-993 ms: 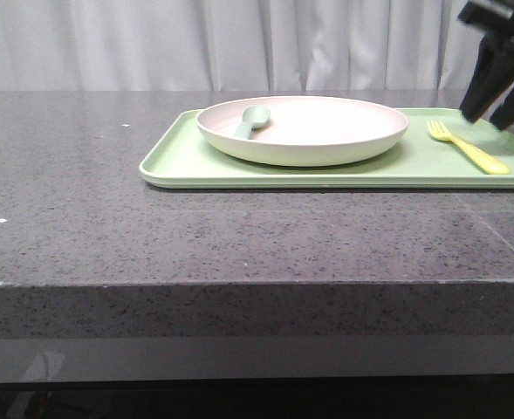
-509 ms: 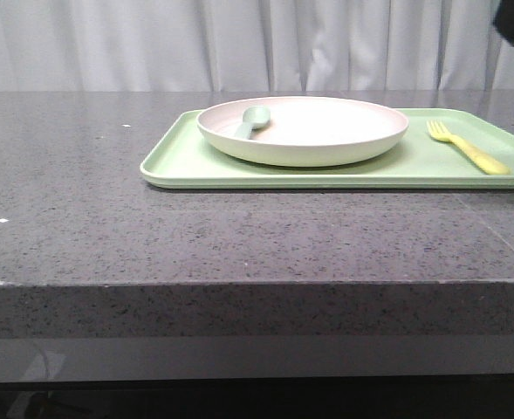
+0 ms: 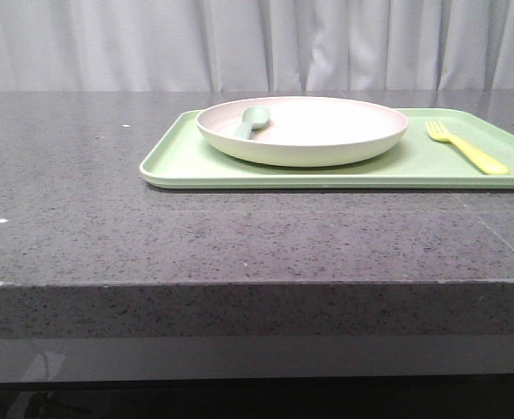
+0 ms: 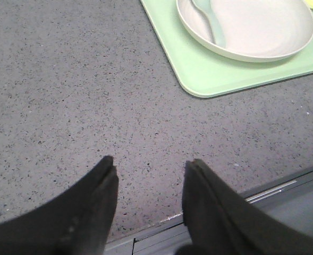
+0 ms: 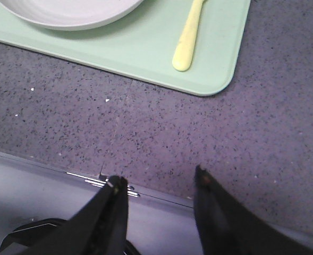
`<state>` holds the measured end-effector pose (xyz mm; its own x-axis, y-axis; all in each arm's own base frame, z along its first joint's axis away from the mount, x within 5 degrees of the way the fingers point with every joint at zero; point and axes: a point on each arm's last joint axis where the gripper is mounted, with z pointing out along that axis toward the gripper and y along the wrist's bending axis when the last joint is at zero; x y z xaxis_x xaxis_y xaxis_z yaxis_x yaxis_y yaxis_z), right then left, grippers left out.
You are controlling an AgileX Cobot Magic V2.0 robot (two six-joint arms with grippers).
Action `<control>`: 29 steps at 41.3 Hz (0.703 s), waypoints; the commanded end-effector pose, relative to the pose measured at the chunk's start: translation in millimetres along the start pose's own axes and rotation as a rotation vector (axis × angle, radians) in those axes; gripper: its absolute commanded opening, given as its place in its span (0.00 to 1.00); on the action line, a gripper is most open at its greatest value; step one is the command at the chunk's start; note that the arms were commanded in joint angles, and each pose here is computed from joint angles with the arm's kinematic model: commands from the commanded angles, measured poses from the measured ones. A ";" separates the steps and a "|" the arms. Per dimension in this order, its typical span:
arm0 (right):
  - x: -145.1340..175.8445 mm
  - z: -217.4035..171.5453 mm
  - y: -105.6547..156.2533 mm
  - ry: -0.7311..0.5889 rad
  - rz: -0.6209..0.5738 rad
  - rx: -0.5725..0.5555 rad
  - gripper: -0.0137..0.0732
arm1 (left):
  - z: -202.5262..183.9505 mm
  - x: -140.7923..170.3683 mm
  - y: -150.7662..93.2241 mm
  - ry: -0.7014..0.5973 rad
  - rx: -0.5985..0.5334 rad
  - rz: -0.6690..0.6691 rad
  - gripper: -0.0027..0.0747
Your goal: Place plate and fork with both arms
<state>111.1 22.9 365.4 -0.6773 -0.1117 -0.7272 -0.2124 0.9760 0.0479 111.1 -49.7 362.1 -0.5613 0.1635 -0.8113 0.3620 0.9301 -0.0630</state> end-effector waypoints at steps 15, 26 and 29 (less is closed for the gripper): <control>31.4 -38.7 9.7 -0.215 0.013 -0.054 0.53 | -5.8 -11.1 -2.2 -0.088 0.018 -0.006 0.40; 30.5 -38.9 10.2 -0.224 0.017 -0.060 0.19 | -5.8 -11.1 -2.2 -0.088 0.018 -0.006 0.01; 30.5 -38.9 10.6 -0.225 0.020 -0.065 0.10 | -5.8 -11.1 -2.2 -0.088 0.018 -0.006 0.01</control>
<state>58.2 21.2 359.1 -0.5796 -0.0668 -0.8122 -0.2419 0.9658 0.0931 111.1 -49.7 362.1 -0.5613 0.1635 -0.8113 0.3620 0.9301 -0.0630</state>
